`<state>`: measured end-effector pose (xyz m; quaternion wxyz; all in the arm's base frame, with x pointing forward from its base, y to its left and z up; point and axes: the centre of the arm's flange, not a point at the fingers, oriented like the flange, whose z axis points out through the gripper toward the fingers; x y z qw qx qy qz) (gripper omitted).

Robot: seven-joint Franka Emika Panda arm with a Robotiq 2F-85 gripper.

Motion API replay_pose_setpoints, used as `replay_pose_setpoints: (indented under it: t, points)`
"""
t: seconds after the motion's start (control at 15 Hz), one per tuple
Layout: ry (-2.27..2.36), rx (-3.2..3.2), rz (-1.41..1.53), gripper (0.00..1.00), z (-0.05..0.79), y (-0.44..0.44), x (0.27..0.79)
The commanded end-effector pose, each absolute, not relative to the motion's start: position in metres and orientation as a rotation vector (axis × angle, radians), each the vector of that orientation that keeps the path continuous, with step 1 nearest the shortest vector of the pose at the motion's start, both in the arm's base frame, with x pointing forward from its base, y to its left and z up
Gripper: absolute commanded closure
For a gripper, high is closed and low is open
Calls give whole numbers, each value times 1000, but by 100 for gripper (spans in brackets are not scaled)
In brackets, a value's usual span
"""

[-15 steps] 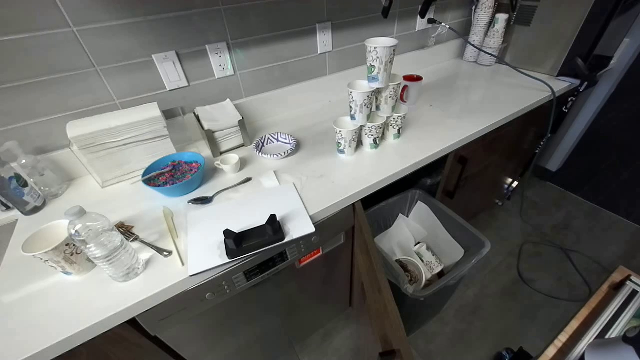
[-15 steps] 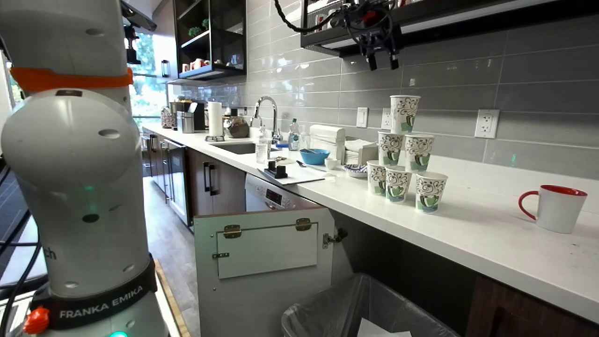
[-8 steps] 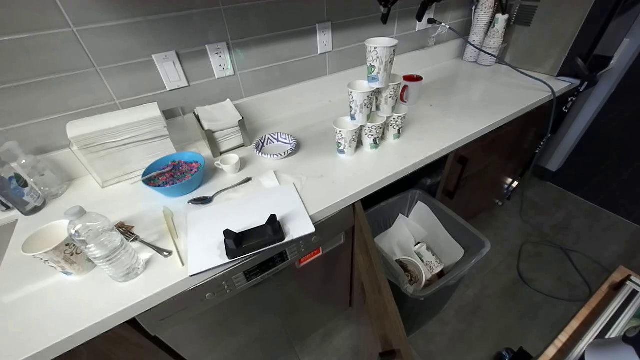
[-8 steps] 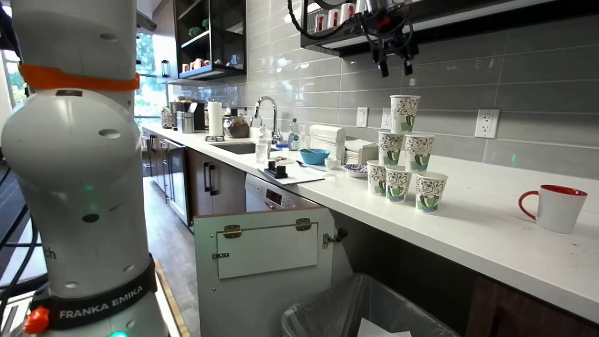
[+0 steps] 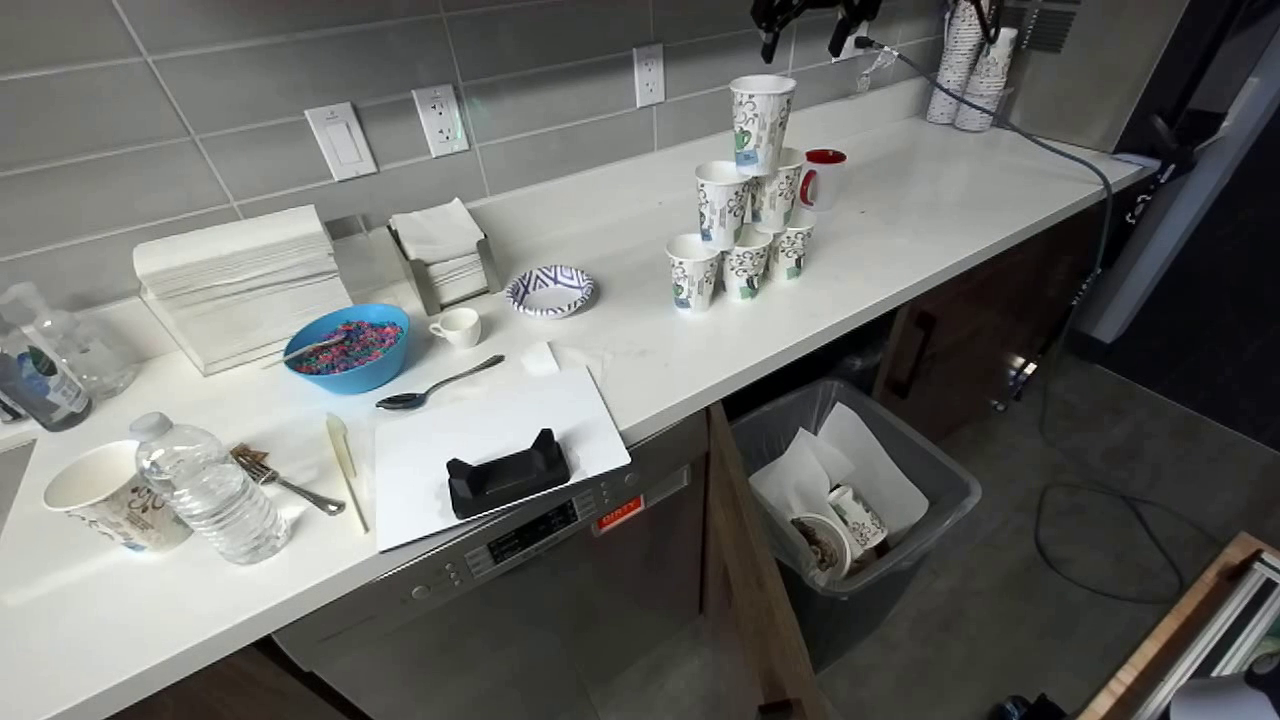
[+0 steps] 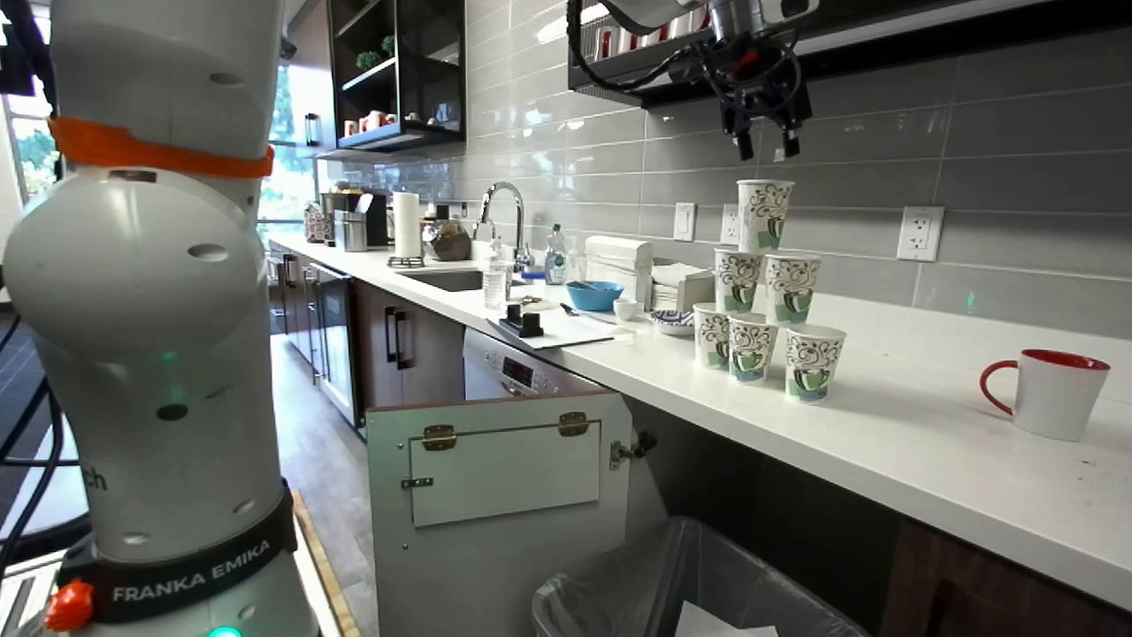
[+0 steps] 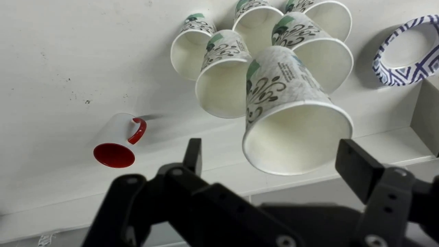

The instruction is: Put each cup in the stack, into the other

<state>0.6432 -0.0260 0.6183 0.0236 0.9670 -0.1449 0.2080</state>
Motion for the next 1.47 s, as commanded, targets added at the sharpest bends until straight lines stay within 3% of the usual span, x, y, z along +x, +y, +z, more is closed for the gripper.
replay_pose_setpoints:
  t: [0.0,0.47,0.93,1.33,1.4]
  points:
    - [-463,2977,633,0,612,-28,656]
    - [-447,2981,578,0,590,-22,668]
    - [-477,2980,572,9,582,-24,676]
    - [-479,2979,577,43,582,-24,681]
    - [-478,2979,577,40,582,-24,682]
